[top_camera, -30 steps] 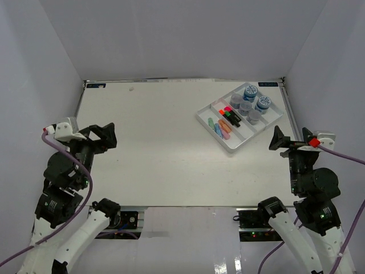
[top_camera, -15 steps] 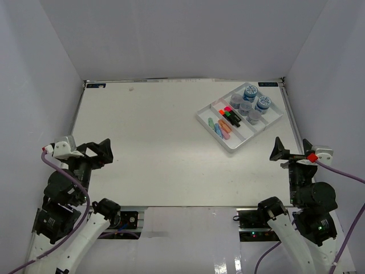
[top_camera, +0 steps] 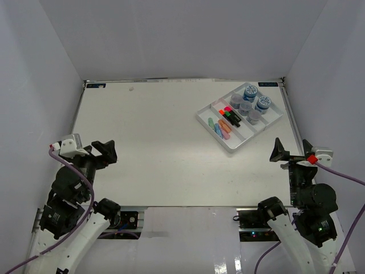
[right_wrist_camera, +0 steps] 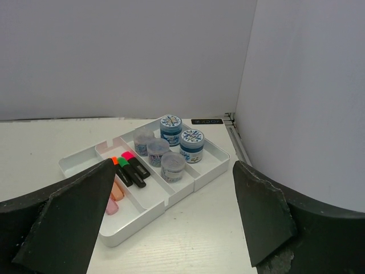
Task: Sort the stationery into containers
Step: Reset both arms
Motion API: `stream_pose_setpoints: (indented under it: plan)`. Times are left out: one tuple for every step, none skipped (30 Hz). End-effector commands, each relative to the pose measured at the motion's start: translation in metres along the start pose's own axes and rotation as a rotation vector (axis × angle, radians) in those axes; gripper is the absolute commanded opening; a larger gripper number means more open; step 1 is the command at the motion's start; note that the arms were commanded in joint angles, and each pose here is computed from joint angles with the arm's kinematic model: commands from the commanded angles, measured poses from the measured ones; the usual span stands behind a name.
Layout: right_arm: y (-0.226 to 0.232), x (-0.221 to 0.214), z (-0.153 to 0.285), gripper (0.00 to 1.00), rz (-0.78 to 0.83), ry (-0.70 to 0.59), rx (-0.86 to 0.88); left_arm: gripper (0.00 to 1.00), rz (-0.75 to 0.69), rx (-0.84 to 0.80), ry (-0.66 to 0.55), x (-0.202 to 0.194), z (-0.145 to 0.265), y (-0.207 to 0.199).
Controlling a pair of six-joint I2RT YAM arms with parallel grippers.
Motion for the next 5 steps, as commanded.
stream_pose_setpoints:
  plan:
    - [-0.0014, 0.0051, -0.0006, 0.9, -0.005, -0.03, -0.007, 0.98, 0.002, 0.008, 0.024, -0.0037, -0.0034, -0.0013]
    - [-0.001, 0.0056, -0.0008, 0.9, -0.008, -0.03, -0.004, 0.98, 0.0, 0.007, 0.029, -0.0044, -0.0042, -0.0018]
    - [0.0004, 0.0051, -0.0018, 0.9, -0.005, -0.027, 0.003, 0.98, 0.0, 0.006, 0.029, -0.0045, -0.0045, -0.0022]
    - [0.0009, 0.0054, -0.0024, 0.9, -0.007, -0.027, 0.005, 0.98, -0.001, 0.009, 0.033, -0.0055, -0.0056, -0.0022]
    - [0.0018, 0.0046, -0.0034, 0.9, -0.006, -0.023, 0.007, 0.98, 0.0, 0.009, 0.032, -0.0049, -0.0061, -0.0028]
Point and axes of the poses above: each gripper's point midway between its finger pads, its own z axis back along the fingers, its own y axis along the line the jaws close on, x = y × z, the point moved 6 cm from there along z, back along the fingers, and after that the axes turned 7 degrees about z, right-handed, at the moved point
